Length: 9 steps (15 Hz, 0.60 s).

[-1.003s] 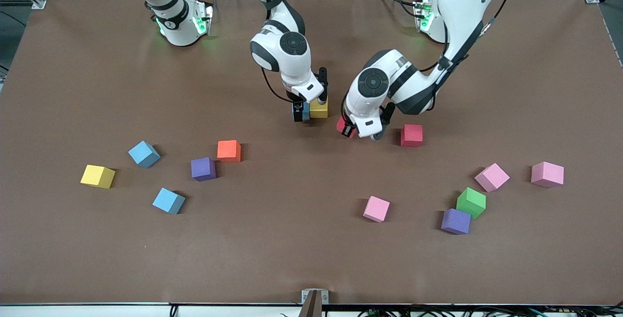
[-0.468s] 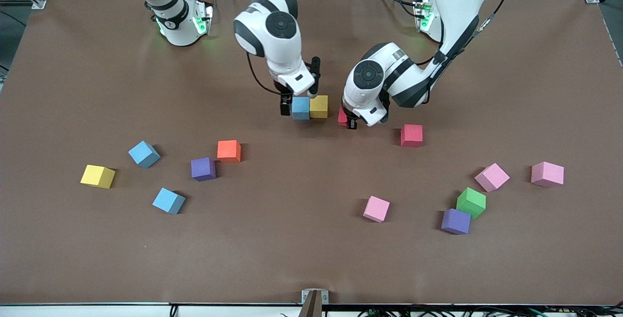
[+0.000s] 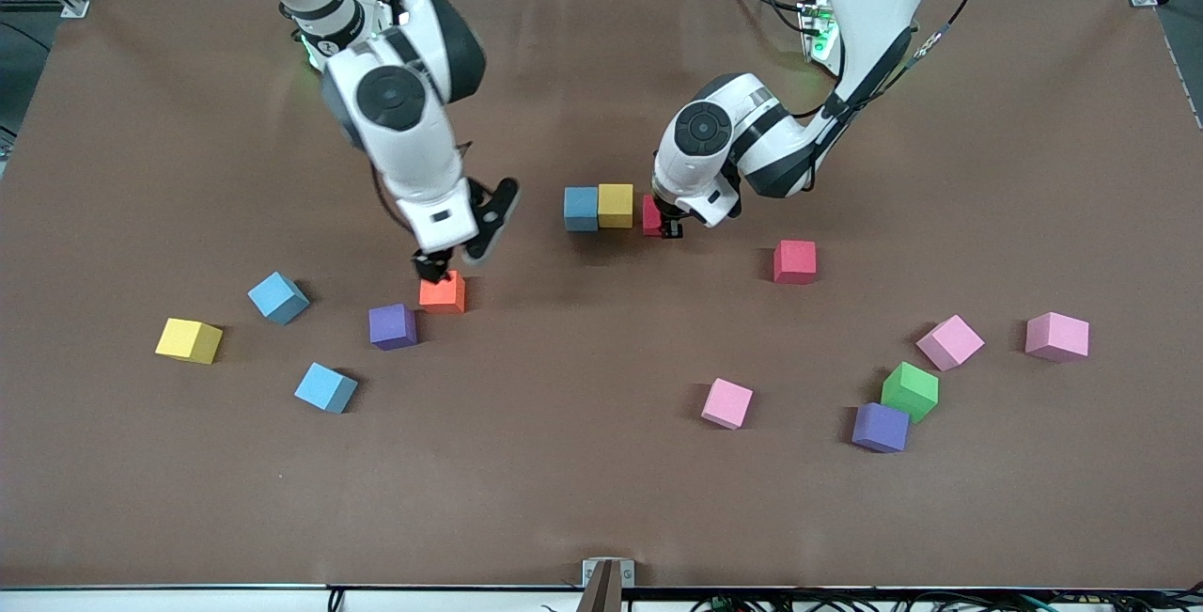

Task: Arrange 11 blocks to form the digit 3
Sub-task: 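Grasp the orange cube with the right gripper while the left gripper holds red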

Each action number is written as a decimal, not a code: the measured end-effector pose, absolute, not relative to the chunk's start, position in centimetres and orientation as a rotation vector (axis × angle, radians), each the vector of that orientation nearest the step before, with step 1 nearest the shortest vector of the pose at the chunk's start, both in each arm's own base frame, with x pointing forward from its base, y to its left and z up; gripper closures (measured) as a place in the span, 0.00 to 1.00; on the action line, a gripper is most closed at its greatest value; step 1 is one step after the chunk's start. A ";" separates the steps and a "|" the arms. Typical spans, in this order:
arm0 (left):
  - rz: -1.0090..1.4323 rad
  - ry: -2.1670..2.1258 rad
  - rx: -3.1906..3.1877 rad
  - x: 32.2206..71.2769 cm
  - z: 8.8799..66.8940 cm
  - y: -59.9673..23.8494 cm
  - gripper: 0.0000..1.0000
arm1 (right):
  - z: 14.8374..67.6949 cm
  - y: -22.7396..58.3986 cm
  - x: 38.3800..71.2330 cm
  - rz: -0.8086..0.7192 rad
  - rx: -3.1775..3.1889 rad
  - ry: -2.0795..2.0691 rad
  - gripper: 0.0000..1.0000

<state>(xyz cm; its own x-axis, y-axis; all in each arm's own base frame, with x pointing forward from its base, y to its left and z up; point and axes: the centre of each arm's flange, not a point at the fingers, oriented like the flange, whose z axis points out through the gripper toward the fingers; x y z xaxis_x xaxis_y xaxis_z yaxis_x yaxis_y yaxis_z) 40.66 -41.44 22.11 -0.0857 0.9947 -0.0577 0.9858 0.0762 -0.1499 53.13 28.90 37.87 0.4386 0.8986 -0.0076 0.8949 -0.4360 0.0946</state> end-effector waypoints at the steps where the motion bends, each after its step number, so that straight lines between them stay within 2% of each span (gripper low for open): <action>1: 0.230 -2.276 -2.061 40.6 22.0 -41.4 0.44 | 37.9 27.3 54.1 0.075 2.632 1.551 0.00; 4: 0.231 -2.315 -2.008 40.2 22.0 -41.6 0.44 | 37.7 23.7 55.6 0.078 2.804 1.225 0.00; 9: 0.239 -2.321 -1.995 39.4 22.1 -42.2 0.44 | 34.5 23.2 54.7 0.035 3.099 0.441 0.00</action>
